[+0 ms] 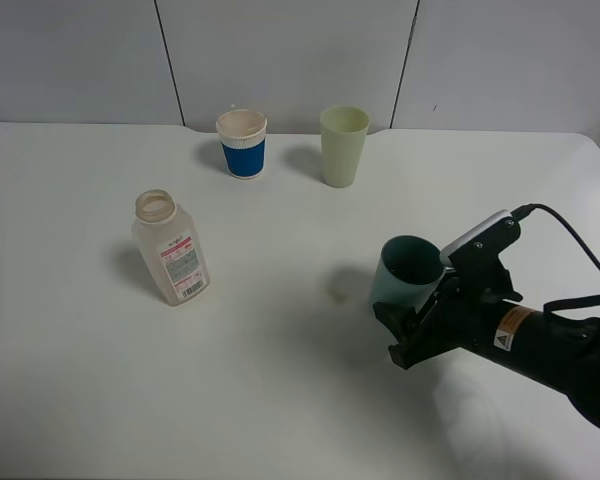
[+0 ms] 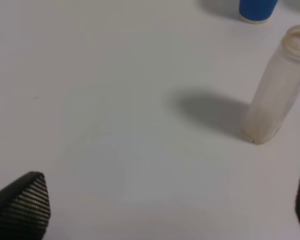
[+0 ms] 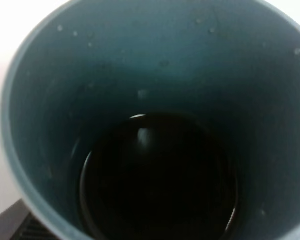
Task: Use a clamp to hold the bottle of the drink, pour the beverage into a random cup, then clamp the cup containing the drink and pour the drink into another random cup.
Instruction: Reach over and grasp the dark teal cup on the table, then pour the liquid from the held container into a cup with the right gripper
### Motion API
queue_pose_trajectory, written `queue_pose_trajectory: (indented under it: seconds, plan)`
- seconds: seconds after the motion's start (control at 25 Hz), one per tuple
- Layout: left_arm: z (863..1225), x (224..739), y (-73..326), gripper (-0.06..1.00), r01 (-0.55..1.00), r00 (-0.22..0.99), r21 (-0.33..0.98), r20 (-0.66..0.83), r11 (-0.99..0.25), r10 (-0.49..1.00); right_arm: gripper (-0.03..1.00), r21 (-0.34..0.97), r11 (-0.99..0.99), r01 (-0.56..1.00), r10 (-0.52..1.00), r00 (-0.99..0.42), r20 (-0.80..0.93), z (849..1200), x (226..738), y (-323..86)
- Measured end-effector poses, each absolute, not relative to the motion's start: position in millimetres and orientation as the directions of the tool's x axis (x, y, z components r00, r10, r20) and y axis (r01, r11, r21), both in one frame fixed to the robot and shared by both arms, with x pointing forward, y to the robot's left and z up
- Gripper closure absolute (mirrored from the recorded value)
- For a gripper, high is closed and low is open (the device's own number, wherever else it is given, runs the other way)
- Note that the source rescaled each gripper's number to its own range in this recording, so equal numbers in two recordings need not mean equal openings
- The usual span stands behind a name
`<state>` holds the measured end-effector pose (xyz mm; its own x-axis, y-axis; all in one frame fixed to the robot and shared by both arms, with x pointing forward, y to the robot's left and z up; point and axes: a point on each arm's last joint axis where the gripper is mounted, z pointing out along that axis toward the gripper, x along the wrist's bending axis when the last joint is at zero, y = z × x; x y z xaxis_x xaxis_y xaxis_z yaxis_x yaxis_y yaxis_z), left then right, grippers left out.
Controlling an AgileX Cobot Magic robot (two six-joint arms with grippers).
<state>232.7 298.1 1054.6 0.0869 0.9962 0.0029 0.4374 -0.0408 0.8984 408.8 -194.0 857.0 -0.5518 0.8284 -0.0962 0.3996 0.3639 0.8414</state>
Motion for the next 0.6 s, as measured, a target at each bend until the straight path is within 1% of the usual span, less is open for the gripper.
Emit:
queue_pose_trajectory:
  seconds: [0.24, 0.4, 0.6]
  plan:
    - [1054.6, 232.7, 298.1, -0.06, 0.437, 0.087, 0.898, 0.003, -0.041, 0.996, 0.94, 0.828, 0.342, 0.445, 0.855, -0.512, -0.078, 868.4, 407.8, -198.1]
    - [1054.6, 232.7, 298.1, -0.06, 0.437, 0.087, 0.898, 0.003, -0.041, 0.996, 0.94, 0.856, 0.264, 0.444, 0.883, -0.468, -0.03, 887.5, 407.4, -200.2]
    - [1054.6, 232.7, 298.1, -0.06, 0.437, 0.087, 0.898, 0.003, -0.041, 0.996, 0.94, 0.87, 0.197, 0.451, 0.895, -0.446, 0.028, 900.9, 409.7, -198.1]
